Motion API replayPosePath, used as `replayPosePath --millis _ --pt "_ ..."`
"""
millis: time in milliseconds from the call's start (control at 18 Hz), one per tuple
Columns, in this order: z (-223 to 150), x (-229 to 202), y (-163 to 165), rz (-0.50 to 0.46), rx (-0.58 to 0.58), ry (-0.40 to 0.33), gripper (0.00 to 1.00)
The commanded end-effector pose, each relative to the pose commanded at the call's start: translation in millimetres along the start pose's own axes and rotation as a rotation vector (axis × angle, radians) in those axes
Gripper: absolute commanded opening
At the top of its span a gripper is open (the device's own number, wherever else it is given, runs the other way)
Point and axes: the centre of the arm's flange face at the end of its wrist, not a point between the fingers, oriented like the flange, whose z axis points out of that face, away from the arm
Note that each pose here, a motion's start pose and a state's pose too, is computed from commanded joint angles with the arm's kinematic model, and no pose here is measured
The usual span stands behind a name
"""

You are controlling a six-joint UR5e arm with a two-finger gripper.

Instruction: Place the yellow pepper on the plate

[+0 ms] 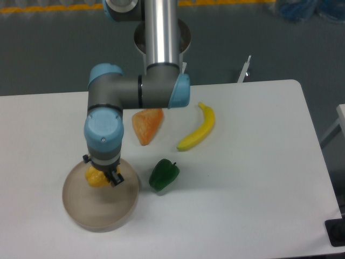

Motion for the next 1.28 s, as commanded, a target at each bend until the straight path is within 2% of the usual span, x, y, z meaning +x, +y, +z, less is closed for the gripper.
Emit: replayPosePath --millis 56,111,167,278,444,667,778,1111,1278 --pt "4.4 0.5 1.2 -0.001 -0.004 0.006 0.18" --pt "7.7 3.8 1.9 0.004 -0.01 0.01 0.36" --pt "7.0 2.5 2.2 0.011 -0.007 0.005 0.47" --pt "2.6 3.2 2.4 0.008 -0.005 -0.007 1.0" --pt "-14.1 5.0 7.9 0.004 -0.035 -0.051 1.0" --pt "-35.4 5.8 10.0 0.003 -0.02 -0.082 1.0" --pt "-50.6 -2.3 21.6 -0.015 -0.008 -0.101 1.0" --pt "-105.5 -55.6 102.5 -0.149 0.043 -0.164 1.0" --pt "-136.0 -93.3 172.0 -0.158 0.057 -0.207 1.0"
